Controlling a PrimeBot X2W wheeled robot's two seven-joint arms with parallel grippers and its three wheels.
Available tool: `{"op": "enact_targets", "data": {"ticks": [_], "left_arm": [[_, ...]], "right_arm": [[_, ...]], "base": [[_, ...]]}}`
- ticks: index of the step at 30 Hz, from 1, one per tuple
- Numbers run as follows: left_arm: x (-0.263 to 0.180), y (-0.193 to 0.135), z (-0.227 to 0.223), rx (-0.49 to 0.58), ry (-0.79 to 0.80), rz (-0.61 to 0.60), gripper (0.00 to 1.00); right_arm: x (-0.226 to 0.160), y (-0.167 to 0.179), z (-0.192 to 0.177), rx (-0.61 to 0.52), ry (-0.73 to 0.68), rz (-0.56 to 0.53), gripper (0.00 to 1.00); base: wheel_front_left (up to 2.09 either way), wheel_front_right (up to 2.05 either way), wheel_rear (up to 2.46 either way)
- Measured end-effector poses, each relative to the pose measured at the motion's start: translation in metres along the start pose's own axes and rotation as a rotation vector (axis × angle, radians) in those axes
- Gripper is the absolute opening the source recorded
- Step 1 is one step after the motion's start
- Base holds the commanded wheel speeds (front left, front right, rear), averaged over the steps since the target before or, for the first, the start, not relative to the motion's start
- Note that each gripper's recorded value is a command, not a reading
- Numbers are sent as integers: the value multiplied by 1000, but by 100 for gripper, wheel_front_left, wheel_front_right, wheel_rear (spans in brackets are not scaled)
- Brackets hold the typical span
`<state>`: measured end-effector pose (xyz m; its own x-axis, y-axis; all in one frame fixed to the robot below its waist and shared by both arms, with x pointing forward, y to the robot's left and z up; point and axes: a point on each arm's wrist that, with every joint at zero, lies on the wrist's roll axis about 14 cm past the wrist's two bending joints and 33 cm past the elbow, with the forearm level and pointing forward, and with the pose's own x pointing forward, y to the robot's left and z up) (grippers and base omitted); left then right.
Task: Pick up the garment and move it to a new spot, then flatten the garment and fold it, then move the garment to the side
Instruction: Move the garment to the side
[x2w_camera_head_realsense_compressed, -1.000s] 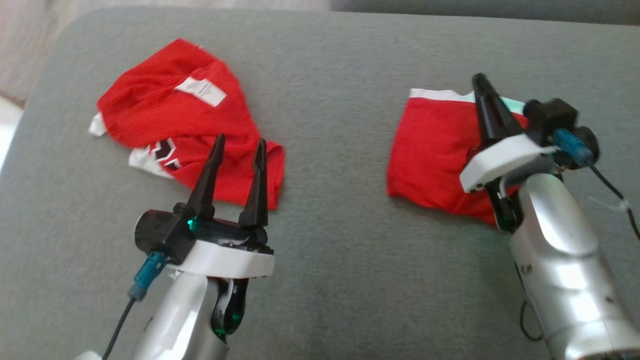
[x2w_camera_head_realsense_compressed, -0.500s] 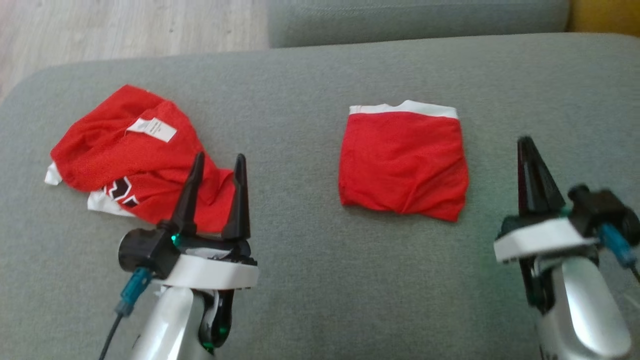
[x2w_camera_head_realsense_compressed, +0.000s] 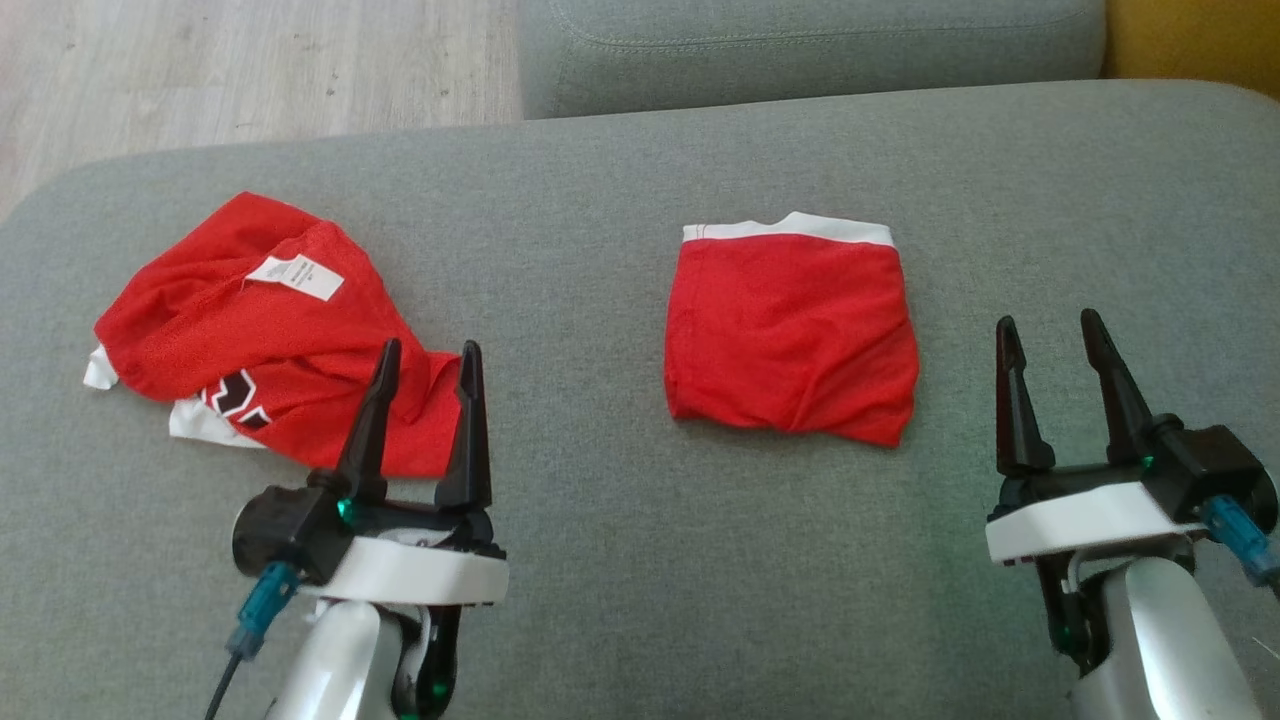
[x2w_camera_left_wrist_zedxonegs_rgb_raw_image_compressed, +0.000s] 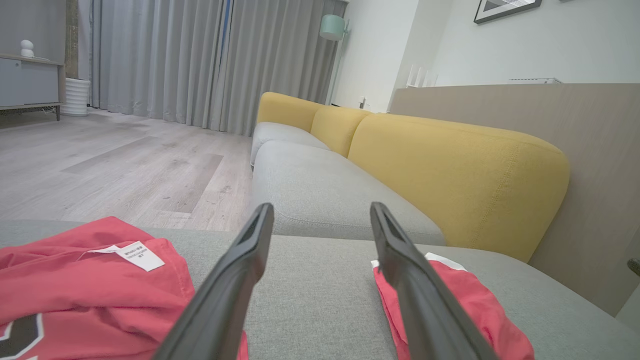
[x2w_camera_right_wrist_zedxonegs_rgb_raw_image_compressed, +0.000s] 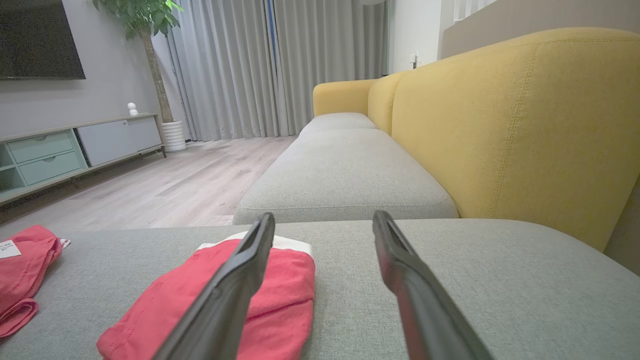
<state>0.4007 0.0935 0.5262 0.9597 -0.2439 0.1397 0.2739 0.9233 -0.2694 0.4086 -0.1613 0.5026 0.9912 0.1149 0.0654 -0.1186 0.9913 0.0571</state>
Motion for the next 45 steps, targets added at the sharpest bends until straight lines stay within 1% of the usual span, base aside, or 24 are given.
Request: {"op": "enact_targets", "data": {"ticks": [7,11,12,13,15,20,21,24,30,34,35,36,40,45], "left_arm": [[0,2,-2,4,7,5,100],[-1,6,-7,5,21,13,100],[-1,7,-9,4,25,16,100],[0,9,-12,4,32,21,100],[2,10,-12,5,34,19,100],[3,17,-16,9,44,33,100],[3,17,-16,9,44,33,100],[1,25,-19,12,54,53,100],[0,32,-20,21,61,71,100],[-2,37,-22,21,68,85,100],[-3,37,-22,22,69,86,100],[-2,38,-22,22,69,87,100],[1,35,-20,23,62,77,100],[6,24,-19,17,55,45,100]], "right_arm": [[2,0,-1,1,0,0,100],[5,-1,-12,1,31,-3,100],[6,-1,-18,-5,51,-1,100],[10,-1,-32,-8,94,2,100],[19,2,-44,-4,137,10,100],[44,13,-68,58,234,27,100],[44,13,-68,58,234,27,100],[49,23,-93,106,334,40,100],[54,40,-132,178,486,54,100],[62,52,-139,182,520,87,100],[65,54,-138,175,516,96,73],[66,56,-138,162,512,107,0],[67,56,-135,87,486,133,0],[69,45,-123,-48,442,159,0]], "base": [[0,0,0],[0,0,0],[0,0,0],[0,0,0],[0,0,0],[0,0,0],[0,0,0],[0,0,0],[0,0,0],[0,0,0],[0,0,0],[0,0,0],[0,0,0],[0,0,0]]}}
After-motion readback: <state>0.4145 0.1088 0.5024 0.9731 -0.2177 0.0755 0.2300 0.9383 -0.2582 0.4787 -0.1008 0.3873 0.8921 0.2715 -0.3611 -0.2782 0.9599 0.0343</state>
